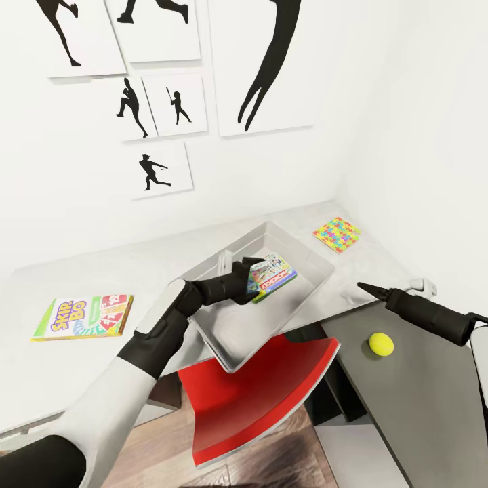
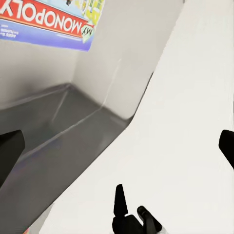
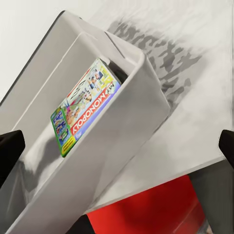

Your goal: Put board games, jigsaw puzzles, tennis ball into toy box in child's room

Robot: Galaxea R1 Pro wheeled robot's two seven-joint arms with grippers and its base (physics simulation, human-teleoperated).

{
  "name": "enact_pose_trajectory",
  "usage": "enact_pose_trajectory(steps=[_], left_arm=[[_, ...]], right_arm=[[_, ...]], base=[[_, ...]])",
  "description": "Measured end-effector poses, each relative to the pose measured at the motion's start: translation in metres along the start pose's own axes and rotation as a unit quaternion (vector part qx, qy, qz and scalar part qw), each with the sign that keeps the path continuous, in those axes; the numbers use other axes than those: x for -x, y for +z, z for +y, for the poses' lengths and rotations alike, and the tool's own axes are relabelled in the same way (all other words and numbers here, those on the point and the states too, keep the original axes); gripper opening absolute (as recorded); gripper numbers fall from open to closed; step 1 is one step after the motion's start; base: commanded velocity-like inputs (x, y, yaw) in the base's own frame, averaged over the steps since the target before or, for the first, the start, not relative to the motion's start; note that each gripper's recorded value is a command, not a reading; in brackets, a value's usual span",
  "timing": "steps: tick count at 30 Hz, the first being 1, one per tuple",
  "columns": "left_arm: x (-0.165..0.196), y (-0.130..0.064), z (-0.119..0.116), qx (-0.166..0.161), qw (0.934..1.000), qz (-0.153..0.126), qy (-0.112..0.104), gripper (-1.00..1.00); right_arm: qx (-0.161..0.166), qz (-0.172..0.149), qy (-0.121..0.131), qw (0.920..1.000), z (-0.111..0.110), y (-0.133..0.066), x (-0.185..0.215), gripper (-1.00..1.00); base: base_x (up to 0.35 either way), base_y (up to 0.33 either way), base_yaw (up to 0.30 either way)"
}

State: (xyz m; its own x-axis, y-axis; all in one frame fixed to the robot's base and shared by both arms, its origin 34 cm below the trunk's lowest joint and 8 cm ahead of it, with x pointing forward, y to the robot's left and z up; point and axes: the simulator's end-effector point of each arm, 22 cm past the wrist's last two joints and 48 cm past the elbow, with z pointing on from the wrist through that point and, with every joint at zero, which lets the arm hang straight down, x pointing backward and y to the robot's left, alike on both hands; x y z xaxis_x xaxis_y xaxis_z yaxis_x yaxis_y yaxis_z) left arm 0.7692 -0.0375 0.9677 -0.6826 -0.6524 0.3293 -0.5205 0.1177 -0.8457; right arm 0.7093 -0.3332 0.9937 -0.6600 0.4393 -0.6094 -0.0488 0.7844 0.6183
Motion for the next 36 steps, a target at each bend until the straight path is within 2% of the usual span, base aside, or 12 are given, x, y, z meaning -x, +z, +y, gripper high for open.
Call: enact_pose_trajectory(steps=[3,5,6,7,8,12,20,22,26,28,31,36], left_arm=[[0.001,-0.004,-0.001,-0.003,1.0,-0.003,0.008,1.0],[0.001,-0.01,-0.007,-0.011,0.9995,-0.011,0.03,1.0],[0.001,-0.01,-0.007,-0.011,0.9994,-0.011,0.03,1.0],[0.001,-0.013,-0.011,-0.016,0.9989,-0.015,0.042,1.0],[-0.001,-0.022,-0.026,-0.032,0.9962,-0.026,0.077,1.0],[-0.005,-0.029,-0.041,-0.046,0.9923,-0.035,0.109,1.0],[-0.018,-0.036,-0.054,-0.064,0.9875,-0.034,0.14,1.0],[-0.031,-0.041,-0.059,-0.08,0.9847,-0.023,0.153,1.0],[-0.045,-0.047,-0.064,-0.104,0.9812,-0.01,0.162,1.0],[-0.056,-0.053,-0.068,-0.13,0.9775,0.0,0.166,1.0],[-0.061,-0.056,-0.07,-0.143,0.9751,0.004,0.169,1.0],[-0.071,-0.063,-0.076,-0.176,0.9671,0.012,0.183,1.0]], right_arm=[[-0.001,-0.001,0.001,1.0,-0.001,-0.001,0.001,1.0],[-0.002,-0.003,0.002,1.0,-0.002,-0.002,0.002,1.0],[-0.002,-0.003,0.002,1.0,-0.002,-0.002,0.002,1.0],[-0.002,-0.004,0.002,1.0,-0.003,-0.002,0.003,1.0],[-0.003,-0.006,0.002,1.0,-0.003,-0.003,0.004,1.0],[-0.003,-0.007,0.002,1.0,-0.004,-0.004,0.005,1.0],[0.012,-0.007,-0.002,0.9999,0.002,-0.006,0.007,1.0],[0.028,-0.007,-0.004,0.9996,0.009,-0.008,0.009,1.0],[0.044,-0.007,-0.007,0.999,0.015,-0.01,0.01,1.0],[0.055,-0.006,-0.009,0.9984,0.019,-0.011,0.011,1.0],[0.059,-0.006,-0.01,0.9982,0.021,-0.012,0.011,1.0],[0.067,-0.006,-0.012,0.9977,0.024,-0.013,0.012,1.0]], base=[[0.0,0.0,0.0],[0.0,0.0,0.0],[0.0,0.0,0.0],[0.0,0.0,0.0],[0.0,0.0,0.0],[0.0,0.0,0.0],[0.0,0.0,0.0],[0.0,0.0,0.0],[0.0,0.0,0.0],[0.0,0.0,0.0],[0.0,0.0,0.0],[0.0,0.0,0.0]])
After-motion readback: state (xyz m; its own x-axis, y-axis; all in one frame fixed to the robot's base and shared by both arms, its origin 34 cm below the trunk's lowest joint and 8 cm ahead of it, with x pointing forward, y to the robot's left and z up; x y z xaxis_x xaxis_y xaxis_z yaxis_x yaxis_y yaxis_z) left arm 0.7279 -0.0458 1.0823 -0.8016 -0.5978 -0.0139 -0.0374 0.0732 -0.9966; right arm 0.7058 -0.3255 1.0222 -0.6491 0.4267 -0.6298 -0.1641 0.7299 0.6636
